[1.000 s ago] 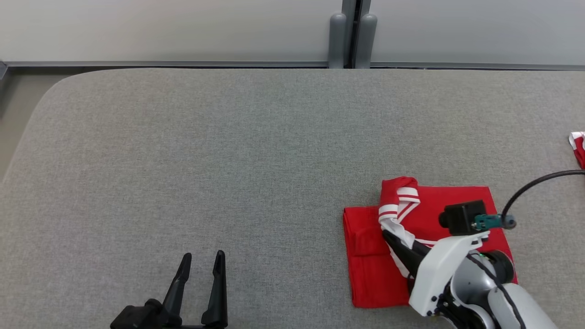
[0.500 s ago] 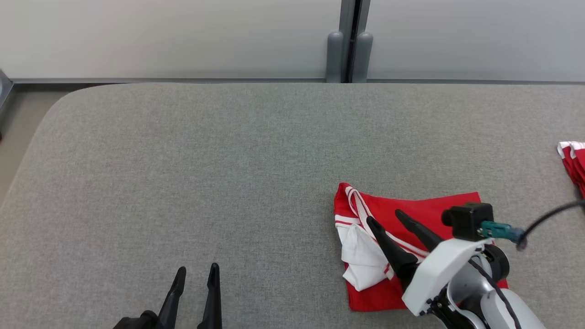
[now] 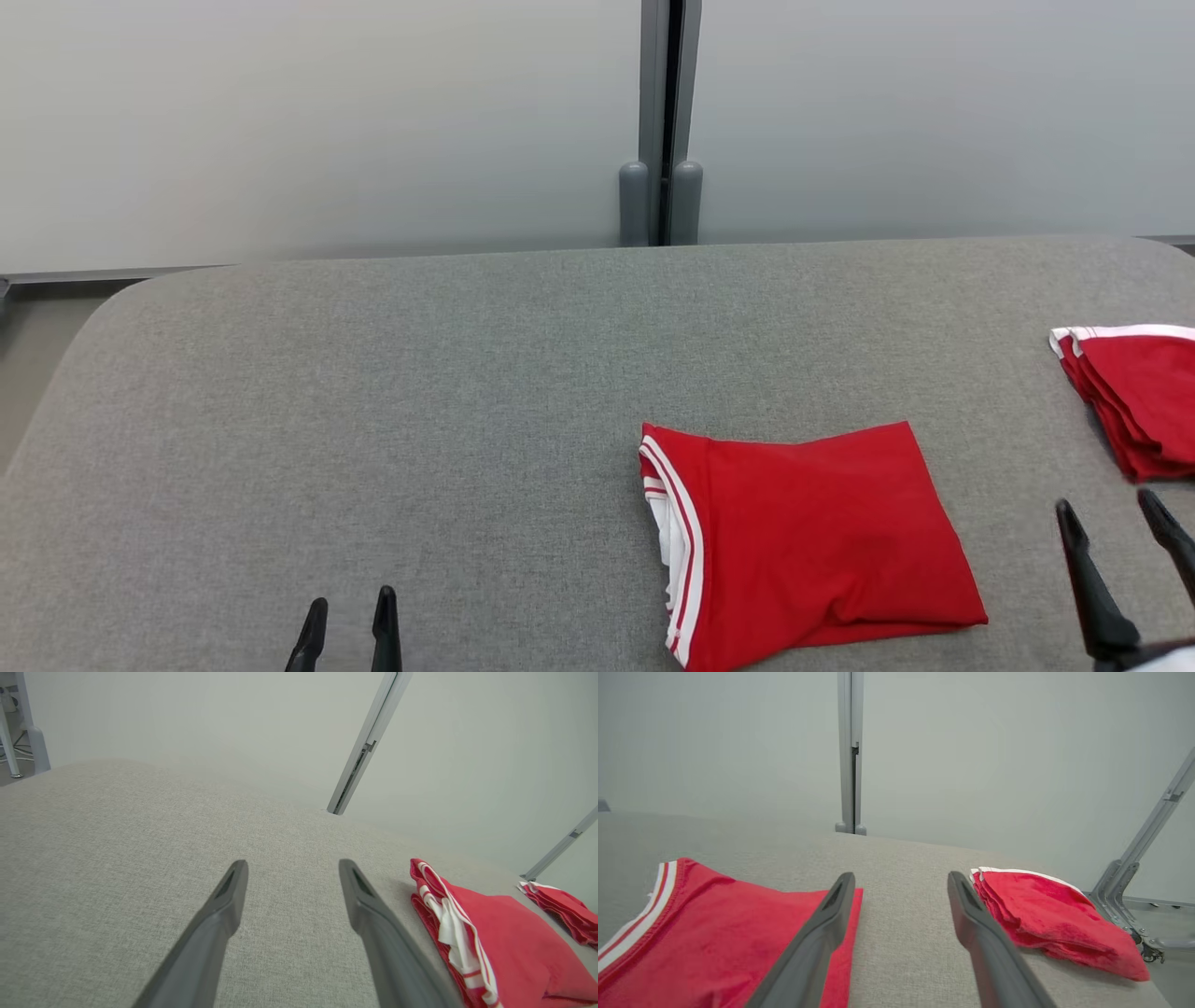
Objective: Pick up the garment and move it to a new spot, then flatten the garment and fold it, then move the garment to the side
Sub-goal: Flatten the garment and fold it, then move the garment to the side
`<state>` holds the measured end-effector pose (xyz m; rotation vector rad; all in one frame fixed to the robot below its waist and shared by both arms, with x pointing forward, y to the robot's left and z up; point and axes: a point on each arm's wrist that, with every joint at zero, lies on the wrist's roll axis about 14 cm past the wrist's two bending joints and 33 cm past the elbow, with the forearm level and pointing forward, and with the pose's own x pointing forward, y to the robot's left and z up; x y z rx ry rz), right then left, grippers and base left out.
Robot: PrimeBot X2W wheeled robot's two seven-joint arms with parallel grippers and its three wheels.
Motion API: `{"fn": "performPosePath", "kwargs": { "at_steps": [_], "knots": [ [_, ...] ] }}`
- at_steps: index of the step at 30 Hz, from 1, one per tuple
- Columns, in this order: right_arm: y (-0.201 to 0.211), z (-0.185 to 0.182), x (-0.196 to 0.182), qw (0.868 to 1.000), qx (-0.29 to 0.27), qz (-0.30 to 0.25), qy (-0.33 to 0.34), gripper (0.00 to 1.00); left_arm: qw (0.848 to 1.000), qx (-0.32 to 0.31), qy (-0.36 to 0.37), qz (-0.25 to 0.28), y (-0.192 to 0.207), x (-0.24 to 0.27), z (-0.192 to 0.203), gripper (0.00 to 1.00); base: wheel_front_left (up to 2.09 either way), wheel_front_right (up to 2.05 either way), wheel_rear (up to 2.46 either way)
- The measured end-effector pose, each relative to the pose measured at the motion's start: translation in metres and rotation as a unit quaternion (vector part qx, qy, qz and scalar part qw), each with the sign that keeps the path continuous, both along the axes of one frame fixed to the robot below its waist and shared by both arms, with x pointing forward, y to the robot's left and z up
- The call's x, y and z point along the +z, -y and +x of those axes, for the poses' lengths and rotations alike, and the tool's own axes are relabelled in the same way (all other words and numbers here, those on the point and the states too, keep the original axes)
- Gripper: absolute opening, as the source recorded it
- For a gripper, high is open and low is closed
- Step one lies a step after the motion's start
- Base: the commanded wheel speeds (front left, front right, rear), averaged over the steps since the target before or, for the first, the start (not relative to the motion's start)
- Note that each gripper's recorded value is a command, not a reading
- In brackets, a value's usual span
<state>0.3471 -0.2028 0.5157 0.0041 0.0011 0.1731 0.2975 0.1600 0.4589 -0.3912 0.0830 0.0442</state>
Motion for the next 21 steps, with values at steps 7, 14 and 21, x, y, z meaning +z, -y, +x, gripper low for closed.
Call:
{"fn": "performPosePath", "kwargs": {
  "at_steps": [7, 14, 21],
  "knots": [
    [0.042, -0.029, -0.054, 0.996, -0.070, -0.040, -0.044, 1.00, 1.000, 0.015, 0.012, 0.006, -0.011, 0.006, -0.005, 1.00, 0.00, 0.00, 0.00],
    [0.040, -0.033, -0.060, 0.995, -0.087, -0.029, -0.048, 1.00, 1.000, 0.022, 0.010, 0.011, -0.017, 0.004, -0.009, 1.00, 0.00, 0.00, 0.00],
    [0.020, -0.013, -0.048, 0.997, -0.069, 0.028, -0.031, 1.00, 1.000, 0.025, 0.010, 0.014, -0.021, 0.005, -0.006, 1.00, 0.00, 0.00, 0.00]
  ]
}}
